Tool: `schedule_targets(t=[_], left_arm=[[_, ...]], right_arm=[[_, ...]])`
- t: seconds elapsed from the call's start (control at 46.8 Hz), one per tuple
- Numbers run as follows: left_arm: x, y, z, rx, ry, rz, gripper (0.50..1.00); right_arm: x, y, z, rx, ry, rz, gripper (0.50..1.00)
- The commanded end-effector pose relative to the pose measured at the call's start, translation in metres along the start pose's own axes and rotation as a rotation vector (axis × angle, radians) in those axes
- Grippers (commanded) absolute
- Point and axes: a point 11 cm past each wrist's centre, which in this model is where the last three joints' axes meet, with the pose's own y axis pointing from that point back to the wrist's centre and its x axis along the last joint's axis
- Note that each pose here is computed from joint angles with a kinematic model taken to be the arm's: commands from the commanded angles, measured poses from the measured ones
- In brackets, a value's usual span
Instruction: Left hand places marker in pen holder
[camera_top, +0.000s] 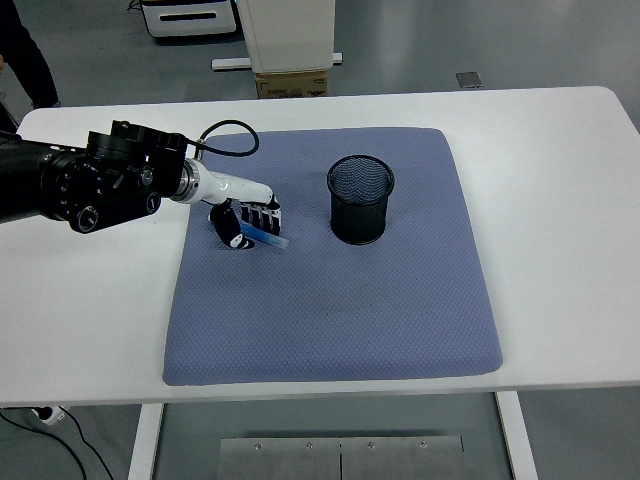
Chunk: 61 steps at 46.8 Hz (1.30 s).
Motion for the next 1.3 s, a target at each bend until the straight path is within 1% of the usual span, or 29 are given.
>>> schedule_targets(t=[0.0, 0.192, 0.235, 0.299, 0.321, 0.598, 0.684, 0.769, 0.855, 1.282], left_arm=[[-0.0008, -0.0003, -0.0003, 0.001, -0.011, -0.002, 0.616], [-0.0017, -0.0005, -0.0005, 0.001, -0.009, -0.005, 0.604], [-0.0018, -0.0005, -0.0005, 0.002, -0.011, -0.006, 0.590], [-0.0018, -0.0005, -0.0005, 0.002, -0.011, -0.006, 0.587], [-0.0018, -0.0005, -0.0005, 0.002, -0.011, -0.006, 0.578], [-0.0010, -0.0003, -0.0004, 0.002, -0.012, -0.004, 0.575], [-0.0010, 0.0001, -0.0010, 0.003, -0.011, -0.004, 0.561], [-0.0009, 0.0005, -0.0017, 0.004, -0.010, -0.003, 0.531], [0.0012, 0.0011, -0.0031, 0.008, -0.009, 0.004, 0.514], [0.0073, 0.0023, -0.0042, 0.011, -0.007, 0.022, 0.511]], right_arm=[[0.0000, 0.0000, 0.0001, 0.000, 0.000, 0.000, 1.000], [0.0000, 0.0000, 0.0001, 0.000, 0.000, 0.000, 1.000], [0.0000, 0.0000, 0.0001, 0.000, 0.000, 0.000, 1.000], [0.0000, 0.0000, 0.0001, 0.000, 0.000, 0.000, 1.000], [0.0000, 0.0000, 0.0001, 0.000, 0.000, 0.000, 1.000], [0.0000, 0.0000, 0.0001, 0.000, 0.000, 0.000, 1.000], [0.0000, 0.0000, 0.0001, 0.000, 0.000, 0.000, 1.000], [0.0000, 0.0000, -0.0001, 0.001, 0.000, 0.000, 1.000], [0.0000, 0.0000, 0.0001, 0.000, 0.000, 0.000, 1.000], [0.0000, 0.0000, -0.0001, 0.001, 0.000, 0.000, 1.000]])
